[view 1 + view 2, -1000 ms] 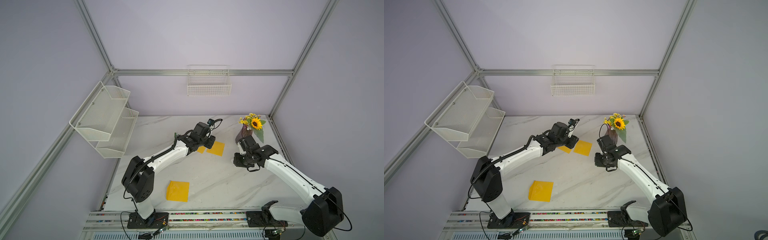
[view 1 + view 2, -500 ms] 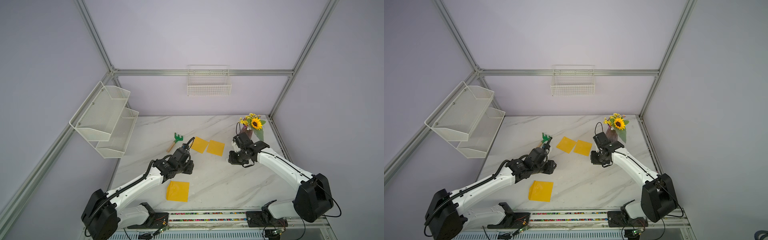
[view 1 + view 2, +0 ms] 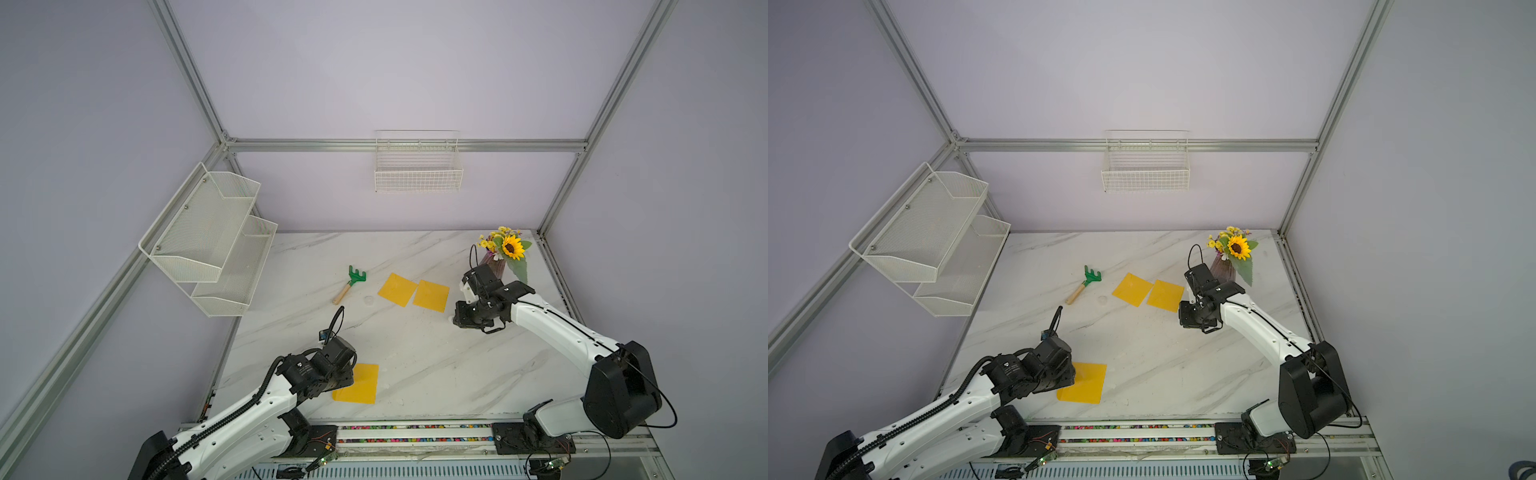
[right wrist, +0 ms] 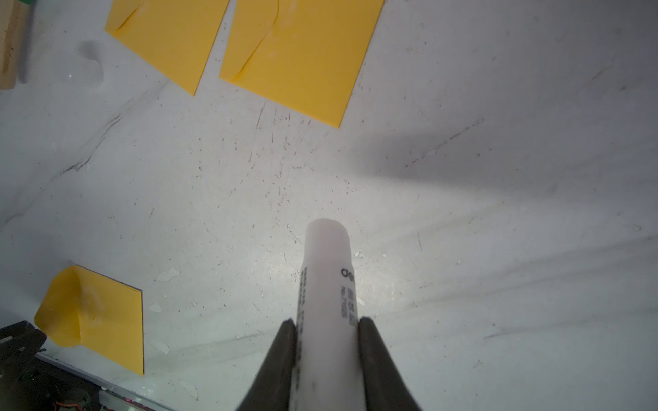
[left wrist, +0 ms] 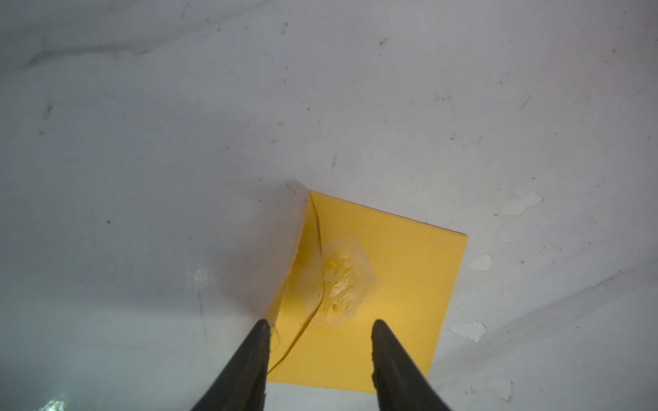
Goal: Seal the envelope with a glue stick
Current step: Adjust the envelope at the center of the board.
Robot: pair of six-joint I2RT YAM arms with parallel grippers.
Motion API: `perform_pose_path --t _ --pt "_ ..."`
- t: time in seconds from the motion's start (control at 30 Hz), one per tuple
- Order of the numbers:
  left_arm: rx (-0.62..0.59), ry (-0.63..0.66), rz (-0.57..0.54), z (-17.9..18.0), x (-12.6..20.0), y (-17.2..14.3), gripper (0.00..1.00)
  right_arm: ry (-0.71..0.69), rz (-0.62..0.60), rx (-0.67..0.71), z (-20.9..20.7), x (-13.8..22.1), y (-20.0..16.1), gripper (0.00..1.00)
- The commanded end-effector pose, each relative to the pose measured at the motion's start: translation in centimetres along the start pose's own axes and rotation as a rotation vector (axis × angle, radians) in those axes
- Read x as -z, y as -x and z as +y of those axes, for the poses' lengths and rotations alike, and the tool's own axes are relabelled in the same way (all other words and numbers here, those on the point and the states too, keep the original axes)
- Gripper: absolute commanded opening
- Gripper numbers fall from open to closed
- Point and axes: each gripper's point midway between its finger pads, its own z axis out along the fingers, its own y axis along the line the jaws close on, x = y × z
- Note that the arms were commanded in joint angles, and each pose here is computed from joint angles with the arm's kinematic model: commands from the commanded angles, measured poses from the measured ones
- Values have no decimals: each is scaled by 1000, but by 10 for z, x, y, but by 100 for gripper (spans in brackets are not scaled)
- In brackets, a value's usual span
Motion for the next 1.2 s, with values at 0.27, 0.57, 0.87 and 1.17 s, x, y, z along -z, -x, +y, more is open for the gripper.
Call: perform_pose_path --t 0.27,0.57,0.87,1.17 --pt "108 27 49 22 -13 -25 39 15 -13 1 -1 -3 -1 0" --pt "85 4 147 16 -17 -43 25 5 0 -1 -3 -6 -4 0" --pt "58 11 146 15 -19 -44 14 0 -7 -1 -6 -5 -7 0" --pt "-27 -5 112 -2 -25 -29 6 -2 7 8 -6 1 -9 0"
